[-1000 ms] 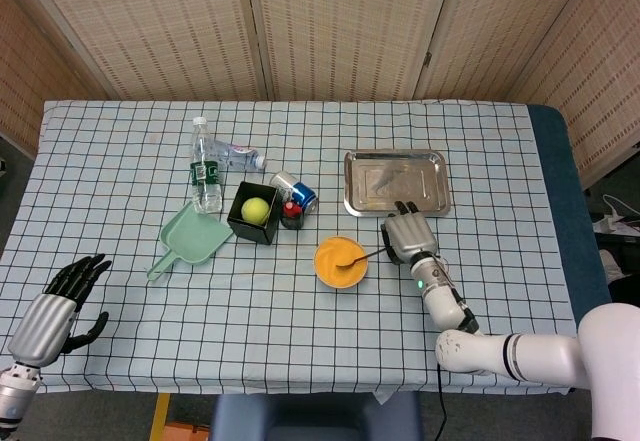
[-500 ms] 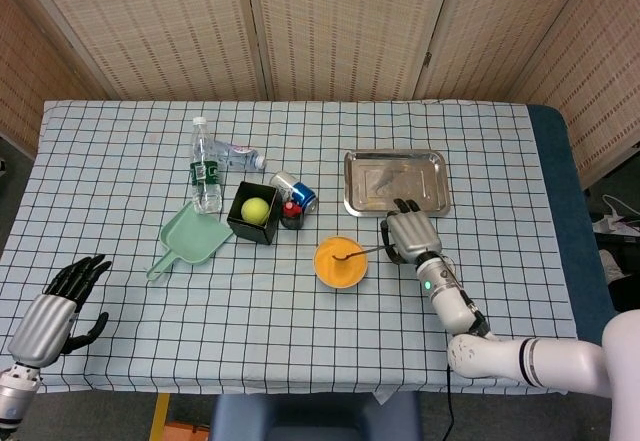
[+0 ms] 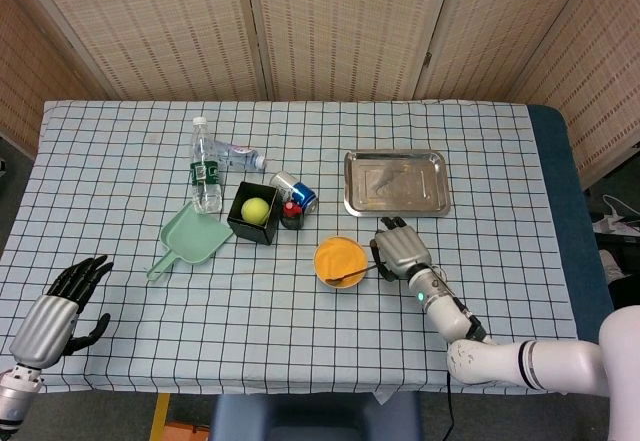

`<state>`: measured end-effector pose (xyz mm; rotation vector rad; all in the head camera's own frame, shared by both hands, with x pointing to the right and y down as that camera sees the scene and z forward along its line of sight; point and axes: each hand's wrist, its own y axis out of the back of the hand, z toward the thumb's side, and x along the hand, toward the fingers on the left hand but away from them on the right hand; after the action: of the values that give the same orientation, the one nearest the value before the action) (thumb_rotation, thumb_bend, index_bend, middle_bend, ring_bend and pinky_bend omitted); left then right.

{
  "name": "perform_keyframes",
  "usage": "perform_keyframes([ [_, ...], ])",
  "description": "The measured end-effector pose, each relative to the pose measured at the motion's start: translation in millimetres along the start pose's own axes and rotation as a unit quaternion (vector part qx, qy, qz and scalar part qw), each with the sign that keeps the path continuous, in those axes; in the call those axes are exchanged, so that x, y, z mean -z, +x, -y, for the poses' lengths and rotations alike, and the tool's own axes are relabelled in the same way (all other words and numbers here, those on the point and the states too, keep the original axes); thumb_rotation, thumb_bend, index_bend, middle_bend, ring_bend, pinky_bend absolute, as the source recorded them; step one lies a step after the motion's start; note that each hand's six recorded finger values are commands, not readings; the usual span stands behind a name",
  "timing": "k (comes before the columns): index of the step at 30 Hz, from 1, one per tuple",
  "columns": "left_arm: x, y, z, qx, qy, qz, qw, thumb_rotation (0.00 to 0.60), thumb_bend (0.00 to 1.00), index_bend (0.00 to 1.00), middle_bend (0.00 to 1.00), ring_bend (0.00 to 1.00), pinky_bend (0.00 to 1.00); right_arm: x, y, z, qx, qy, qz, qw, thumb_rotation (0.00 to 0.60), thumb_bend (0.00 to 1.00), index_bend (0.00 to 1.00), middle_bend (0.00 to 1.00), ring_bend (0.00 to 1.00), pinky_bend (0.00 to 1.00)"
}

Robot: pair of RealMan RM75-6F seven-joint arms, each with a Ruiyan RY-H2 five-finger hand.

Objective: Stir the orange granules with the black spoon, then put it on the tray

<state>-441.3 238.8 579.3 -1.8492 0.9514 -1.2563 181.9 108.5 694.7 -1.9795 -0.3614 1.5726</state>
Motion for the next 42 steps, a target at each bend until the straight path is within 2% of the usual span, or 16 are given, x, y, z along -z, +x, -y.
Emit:
perform_keyframes([
  [9,1,0,0,0.001,-0.002,0.0,1.0,0.6,0.44,0.0,0.0,0.0,0.11,3,-9,0,0.01,0.022,0.025,0.9994,0.6,0.49,1.0,0.33,0.04,0.08],
  [19,2,1,-1,0.001,-0.002,-0.001,1.0,0.6,0.44,0.0,0.0,0.0,0.11,5,-21,-8,0.053,0.025,0.058,0.9966,0.6,0.49,1.0,0.33,0.04,0.08],
  [25,2,0,-1,0.001,-0.002,-0.002,1.0,0.6,0.44,0.0,0.0,0.0,0.11,4,-23,-14,0.074,0.006,0.055,0.9957,0.6,0.49,1.0,0.33,0.04,0.08],
  [37,1,1,1,0.001,0.0,-0.001,1.0,0.6,0.44,0.0,0.0,0.0,0.11,13,-18,-21,0.078,-0.041,0.045,0.9951,0.6,0.49,1.0,0.33,0.04,0.08],
  [42,2,2,1,0.001,-0.001,-0.003,1.0,0.6,0.44,0.0,0.0,0.0,0.11,15,-24,-21,0.081,-0.039,0.049,0.9947,0.6,0.49,1.0,0.33,0.04,0.08],
])
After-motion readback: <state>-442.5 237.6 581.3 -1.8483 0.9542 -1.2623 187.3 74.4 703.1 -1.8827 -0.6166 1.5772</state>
